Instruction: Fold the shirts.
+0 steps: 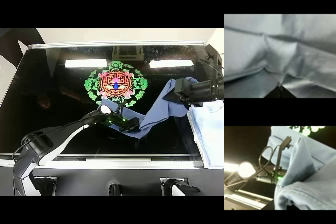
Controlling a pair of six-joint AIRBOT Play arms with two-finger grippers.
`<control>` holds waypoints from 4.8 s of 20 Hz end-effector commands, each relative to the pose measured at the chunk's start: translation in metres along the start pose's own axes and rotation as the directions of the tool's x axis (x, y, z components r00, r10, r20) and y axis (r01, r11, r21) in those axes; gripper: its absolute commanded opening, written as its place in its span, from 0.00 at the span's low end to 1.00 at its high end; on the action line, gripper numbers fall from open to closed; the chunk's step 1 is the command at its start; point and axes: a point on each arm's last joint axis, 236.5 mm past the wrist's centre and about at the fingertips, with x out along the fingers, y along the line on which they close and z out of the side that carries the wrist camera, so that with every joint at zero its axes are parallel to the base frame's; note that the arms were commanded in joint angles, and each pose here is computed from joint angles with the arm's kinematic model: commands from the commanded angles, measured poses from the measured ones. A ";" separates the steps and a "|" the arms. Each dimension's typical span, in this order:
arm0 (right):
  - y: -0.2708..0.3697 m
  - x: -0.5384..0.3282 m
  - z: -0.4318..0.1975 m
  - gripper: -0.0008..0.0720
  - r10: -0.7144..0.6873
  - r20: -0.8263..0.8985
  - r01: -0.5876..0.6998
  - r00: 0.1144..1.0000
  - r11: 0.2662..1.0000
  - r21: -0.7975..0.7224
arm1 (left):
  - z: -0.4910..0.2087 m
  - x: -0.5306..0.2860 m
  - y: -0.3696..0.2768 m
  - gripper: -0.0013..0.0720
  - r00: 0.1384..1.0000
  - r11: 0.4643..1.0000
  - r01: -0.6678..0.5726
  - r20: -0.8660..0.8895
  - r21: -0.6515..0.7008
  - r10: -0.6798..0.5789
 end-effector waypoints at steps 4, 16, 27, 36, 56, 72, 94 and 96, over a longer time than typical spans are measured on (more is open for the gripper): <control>0.002 0.044 0.007 0.06 0.008 -0.068 -0.011 0.998 0.999 -0.038 | 0.081 -0.134 0.012 0.05 0.942 0.967 -0.230 0.277 0.110 0.192; 0.062 0.296 -0.015 0.07 0.222 -0.239 -0.198 0.945 0.973 0.118 | 0.079 -0.488 -0.056 0.05 0.532 0.842 -0.532 0.808 0.087 0.253; 0.009 0.247 0.066 0.96 0.150 -0.005 -0.148 0.989 0.978 0.145 | 0.061 -0.495 -0.065 0.05 0.513 0.803 -0.587 0.815 0.105 0.269; -0.132 0.242 -0.112 0.94 -0.045 -0.433 0.202 0.900 0.924 0.324 | 0.059 -0.493 -0.059 0.05 0.523 0.790 -0.604 0.800 0.106 0.293; -0.207 -0.084 0.112 0.07 -0.267 0.375 0.085 0.888 0.896 0.437 | 0.058 -0.491 -0.058 0.05 0.528 0.790 -0.604 0.796 0.106 0.297; -0.293 -0.224 -0.046 0.07 -0.547 0.063 0.268 0.835 0.505 0.821 | 0.060 -0.492 -0.057 0.05 0.523 0.758 -0.637 0.800 0.137 0.294; -0.351 -0.259 0.032 0.77 -0.761 0.335 0.419 0.555 0.604 0.678 | 0.084 -0.569 -0.120 0.05 0.266 0.621 -0.776 0.950 0.109 0.166; -0.267 -0.277 0.125 0.77 -0.662 0.612 0.442 0.433 0.747 0.496 | 0.092 -0.596 -0.093 0.05 0.147 0.529 -0.847 0.936 -0.048 0.320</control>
